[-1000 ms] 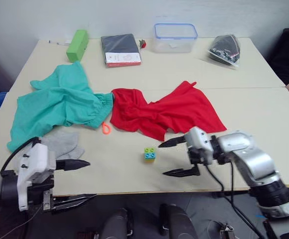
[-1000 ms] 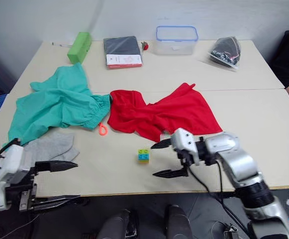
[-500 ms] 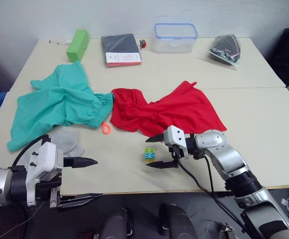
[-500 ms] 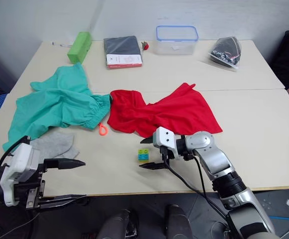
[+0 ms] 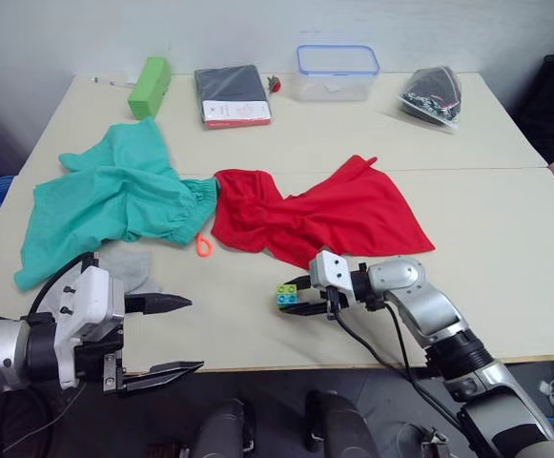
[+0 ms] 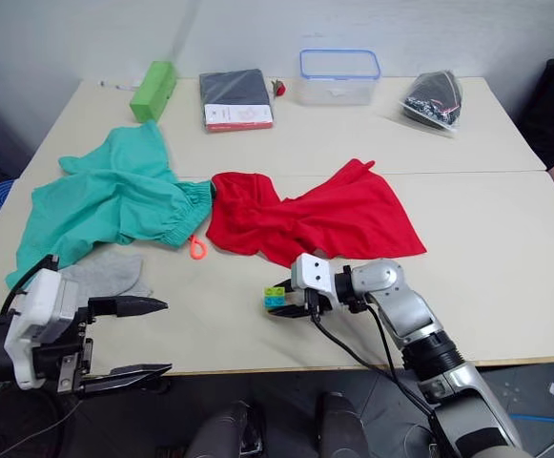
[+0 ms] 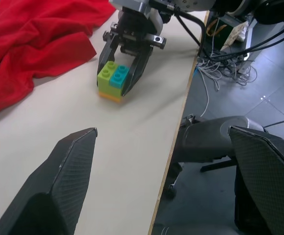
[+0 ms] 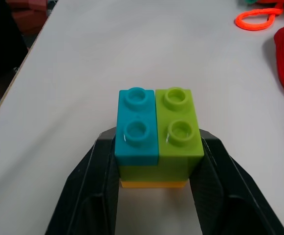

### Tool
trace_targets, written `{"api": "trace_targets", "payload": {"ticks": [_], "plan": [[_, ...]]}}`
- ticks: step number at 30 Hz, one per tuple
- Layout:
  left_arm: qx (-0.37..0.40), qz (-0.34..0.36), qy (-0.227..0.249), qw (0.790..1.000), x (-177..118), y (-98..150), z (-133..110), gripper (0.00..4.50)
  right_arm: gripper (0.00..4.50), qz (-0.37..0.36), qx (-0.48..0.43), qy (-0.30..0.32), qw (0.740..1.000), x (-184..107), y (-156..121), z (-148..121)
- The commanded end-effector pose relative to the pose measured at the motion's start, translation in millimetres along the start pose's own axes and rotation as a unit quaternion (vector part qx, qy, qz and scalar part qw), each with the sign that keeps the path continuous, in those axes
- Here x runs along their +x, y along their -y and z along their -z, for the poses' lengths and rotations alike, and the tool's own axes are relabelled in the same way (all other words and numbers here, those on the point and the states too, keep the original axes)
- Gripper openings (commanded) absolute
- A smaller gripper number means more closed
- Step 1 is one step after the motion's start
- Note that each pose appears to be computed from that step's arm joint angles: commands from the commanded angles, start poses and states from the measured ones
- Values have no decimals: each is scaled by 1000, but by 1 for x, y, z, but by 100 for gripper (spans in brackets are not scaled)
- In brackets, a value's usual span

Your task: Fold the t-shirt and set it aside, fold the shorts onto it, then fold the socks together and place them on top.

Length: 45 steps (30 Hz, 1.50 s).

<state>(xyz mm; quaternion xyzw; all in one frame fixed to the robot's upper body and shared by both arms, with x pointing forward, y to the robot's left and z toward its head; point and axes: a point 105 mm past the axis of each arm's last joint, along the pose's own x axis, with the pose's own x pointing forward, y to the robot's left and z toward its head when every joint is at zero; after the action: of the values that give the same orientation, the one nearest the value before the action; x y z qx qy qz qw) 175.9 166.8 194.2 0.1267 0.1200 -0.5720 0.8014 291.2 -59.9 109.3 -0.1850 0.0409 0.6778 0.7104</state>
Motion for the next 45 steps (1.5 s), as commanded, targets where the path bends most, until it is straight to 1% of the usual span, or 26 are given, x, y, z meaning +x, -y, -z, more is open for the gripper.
{"api": "trace_targets", "payload": {"ticks": [1,3,5,6,8,9,11,12,13,14,18,20,23,28,31,34,37,39,41,43,44,45], "plan": [[8,41,36,998,11,5,-15,450,149,47,18,53,997,-37,6,-31],[16,65,64,996,21,5,-27,450,149,106,50,66,991,-70,13,-38],[23,85,93,992,31,2,-39,450,149,186,78,61,977,-109,20,-38],[27,88,106,990,35,-2,-44,450,149,236,89,50,966,-131,24,-34],[33,100,122,987,45,-7,-50,450,149,353,119,18,928,-185,29,-18],[36,108,125,986,48,-8,-53,450,149,396,125,3,910,-206,28,-12],[40,129,134,982,56,-10,-57,450,149,495,150,-23,855,-257,21,9],[42,139,138,980,60,-11,-58,450,149,539,169,-22,825,-281,15,18],[45,148,139,978,63,-11,-59,450,149,569,185,-18,801,-298,9,25],[48,157,139,977,65,-11,-61,450,149,592,194,-18,782,-311,3,31],[70,194,134,969,77,-12,-67,450,149,664,210,-91,712,-349,-28,69],[77,209,140,965,81,-11,-73,450,149,704,213,-113,668,-371,-38,81],[82,223,145,961,84,-11,-78,450,149,750,227,-103,612,-397,-44,87],[87,228,143,959,89,-9,-80,450,149,797,256,-86,539,-430,-54,98],[88,226,143,960,89,-8,-80,450,149,808,272,-87,515,-440,-59,105],[88,220,142,961,89,-9,-79,450,149,811,286,-85,503,-444,-62,112],[88,218,140,962,89,-9,-79,450,149,808,301,-89,499,-442,-63,119],[92,214,138,963,89,-10,-79,450,149,810,314,-100,485,-441,-67,128],[93,212,138,963,89,-11,-79,450,149,812,322,-95,477,-440,-68,132],[94,210,137,963,89,-13,-79,450,224,817,322,-82,470,-440,-67,132],[94,209,137,964,89,-14,-79,450,246,819,323,-75,468,-441,-67,132],[95,209,137,964,89,-14,-79,450,287,820,322,-74,467,-441,-67,132]]}}
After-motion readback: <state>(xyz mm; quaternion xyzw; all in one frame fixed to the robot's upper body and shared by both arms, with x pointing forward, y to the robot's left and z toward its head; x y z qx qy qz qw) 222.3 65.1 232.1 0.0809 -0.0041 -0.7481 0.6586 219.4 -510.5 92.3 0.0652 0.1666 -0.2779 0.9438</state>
